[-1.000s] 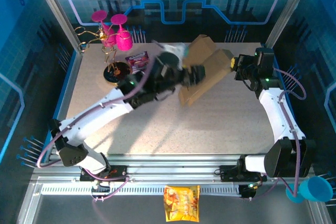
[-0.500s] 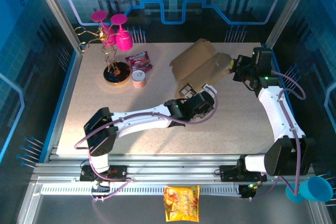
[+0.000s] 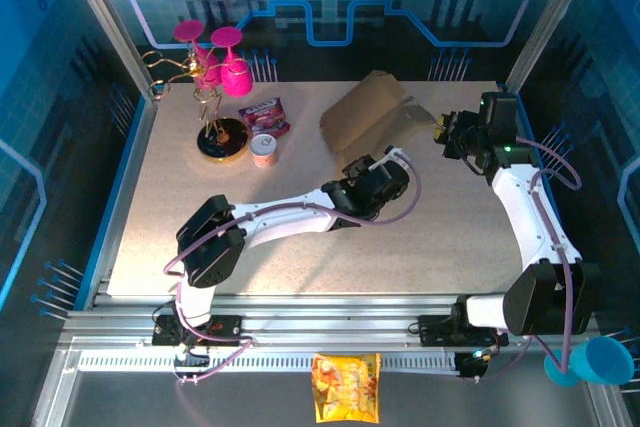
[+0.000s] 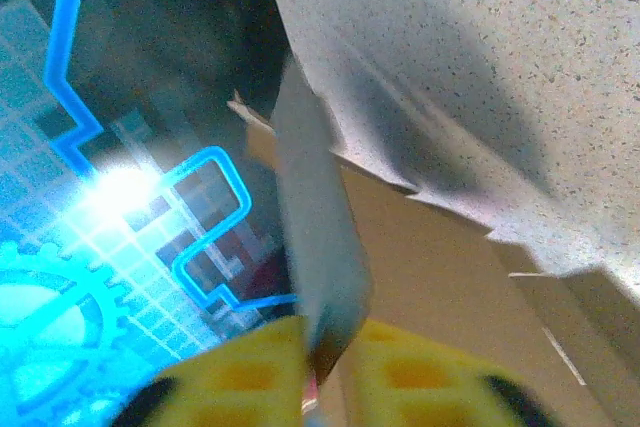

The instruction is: Fold the paper box

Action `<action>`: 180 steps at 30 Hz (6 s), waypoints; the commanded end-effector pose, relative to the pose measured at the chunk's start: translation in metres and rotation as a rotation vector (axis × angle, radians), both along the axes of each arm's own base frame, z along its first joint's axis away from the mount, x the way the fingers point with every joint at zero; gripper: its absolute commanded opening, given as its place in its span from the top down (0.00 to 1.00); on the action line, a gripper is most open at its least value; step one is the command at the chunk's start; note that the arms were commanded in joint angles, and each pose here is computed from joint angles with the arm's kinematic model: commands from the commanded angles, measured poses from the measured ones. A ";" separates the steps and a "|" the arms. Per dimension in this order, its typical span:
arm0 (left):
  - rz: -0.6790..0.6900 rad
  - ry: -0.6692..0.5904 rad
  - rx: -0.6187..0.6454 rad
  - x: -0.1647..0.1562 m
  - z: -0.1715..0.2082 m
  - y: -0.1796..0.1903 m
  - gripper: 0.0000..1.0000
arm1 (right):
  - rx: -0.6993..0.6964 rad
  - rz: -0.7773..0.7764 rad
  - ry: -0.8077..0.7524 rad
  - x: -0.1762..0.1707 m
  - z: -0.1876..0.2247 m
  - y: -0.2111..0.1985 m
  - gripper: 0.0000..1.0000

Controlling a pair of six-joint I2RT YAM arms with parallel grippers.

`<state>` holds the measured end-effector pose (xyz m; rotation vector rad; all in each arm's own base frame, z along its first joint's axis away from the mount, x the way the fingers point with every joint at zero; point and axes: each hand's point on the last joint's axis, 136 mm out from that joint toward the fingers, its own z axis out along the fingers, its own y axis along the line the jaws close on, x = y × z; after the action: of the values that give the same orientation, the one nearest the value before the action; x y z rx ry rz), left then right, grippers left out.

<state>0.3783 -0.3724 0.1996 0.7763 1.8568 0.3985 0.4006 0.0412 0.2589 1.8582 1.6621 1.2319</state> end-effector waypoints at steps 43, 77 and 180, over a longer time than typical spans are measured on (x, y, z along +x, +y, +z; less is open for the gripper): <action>-0.104 0.874 -0.450 0.022 0.051 0.093 1.00 | -0.820 0.445 -0.197 -0.018 0.098 0.030 0.26; -0.161 0.552 -0.002 0.008 0.033 0.048 1.00 | -0.418 0.515 0.072 -0.004 0.001 0.119 0.47; 0.936 1.076 -1.813 0.039 -0.008 0.092 1.00 | -0.148 0.266 -0.260 0.014 -0.047 0.108 0.45</action>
<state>0.4168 -0.2854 0.1755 -1.3930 2.4061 -1.2895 0.4064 0.1419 0.1966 1.4214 1.9422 1.2798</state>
